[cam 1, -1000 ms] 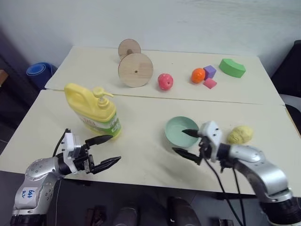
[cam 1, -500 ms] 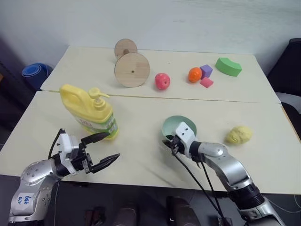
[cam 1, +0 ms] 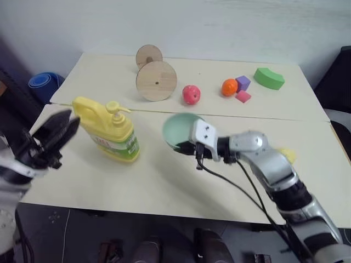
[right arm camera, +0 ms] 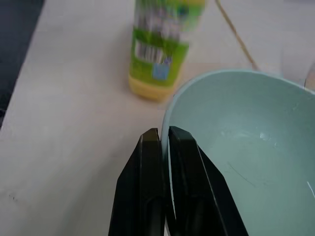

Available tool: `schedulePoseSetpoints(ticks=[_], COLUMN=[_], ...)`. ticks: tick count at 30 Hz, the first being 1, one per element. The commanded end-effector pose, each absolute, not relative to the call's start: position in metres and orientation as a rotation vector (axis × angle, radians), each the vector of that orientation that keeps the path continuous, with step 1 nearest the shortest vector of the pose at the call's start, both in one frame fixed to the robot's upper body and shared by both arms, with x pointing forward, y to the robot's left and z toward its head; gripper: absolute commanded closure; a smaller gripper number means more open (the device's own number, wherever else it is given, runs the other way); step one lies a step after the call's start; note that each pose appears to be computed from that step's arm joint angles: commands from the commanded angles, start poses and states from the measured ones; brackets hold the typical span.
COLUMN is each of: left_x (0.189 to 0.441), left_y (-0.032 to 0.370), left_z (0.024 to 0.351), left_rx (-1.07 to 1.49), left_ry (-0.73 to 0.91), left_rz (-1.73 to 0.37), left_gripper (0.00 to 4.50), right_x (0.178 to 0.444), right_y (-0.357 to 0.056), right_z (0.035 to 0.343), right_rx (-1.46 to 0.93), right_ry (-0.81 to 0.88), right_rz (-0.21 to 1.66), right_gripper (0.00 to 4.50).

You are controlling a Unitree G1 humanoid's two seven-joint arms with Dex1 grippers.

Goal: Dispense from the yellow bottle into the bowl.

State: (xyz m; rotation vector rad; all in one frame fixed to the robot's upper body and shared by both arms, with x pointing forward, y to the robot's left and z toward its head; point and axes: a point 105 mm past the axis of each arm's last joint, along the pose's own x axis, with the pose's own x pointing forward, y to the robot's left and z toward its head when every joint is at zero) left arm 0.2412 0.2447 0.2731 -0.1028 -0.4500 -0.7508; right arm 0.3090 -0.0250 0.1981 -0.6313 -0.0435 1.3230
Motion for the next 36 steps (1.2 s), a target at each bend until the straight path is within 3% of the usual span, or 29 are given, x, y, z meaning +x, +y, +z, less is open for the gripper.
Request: schedulePoseSetpoints(ticks=[1, 3, 4, 16, 23, 36], left_x=[0.254, 0.265, 0.27, 0.309, 0.321, 0.326], left_y=[0.246, 0.242, 0.237, 0.207, 0.208, 0.207], left_z=[0.285, 0.288, 0.288, 0.271, 0.256, 0.198], left_rx=[-0.034, 0.005, 0.017, 0.078, 0.076, 0.07], left_ry=[-0.45, -0.428, -0.413, -0.29, -0.207, 0.044], left_rz=[-0.756, -0.772, -0.791, -0.843, -0.807, -0.759], left_gripper=[3.81, 4.43, 4.48, 4.48, 4.48, 4.48], right_x=[0.293, 0.289, 0.286, 0.28, 0.283, 0.288], right_y=[-0.008, 0.003, 0.009, 0.043, 0.046, 0.055], right_z=[0.22, 0.231, 0.238, 0.248, 0.246, 0.252], right_rx=[-0.692, -0.692, -0.675, -0.677, -0.675, -0.596], right_ry=[-0.144, -0.177, -0.204, -0.133, -0.085, -0.086], right_rz=[1.43, 1.464, 1.479, 1.544, 1.535, 1.526], right_gripper=[4.5, 4.5, 4.5, 4.5, 4.5, 4.5])
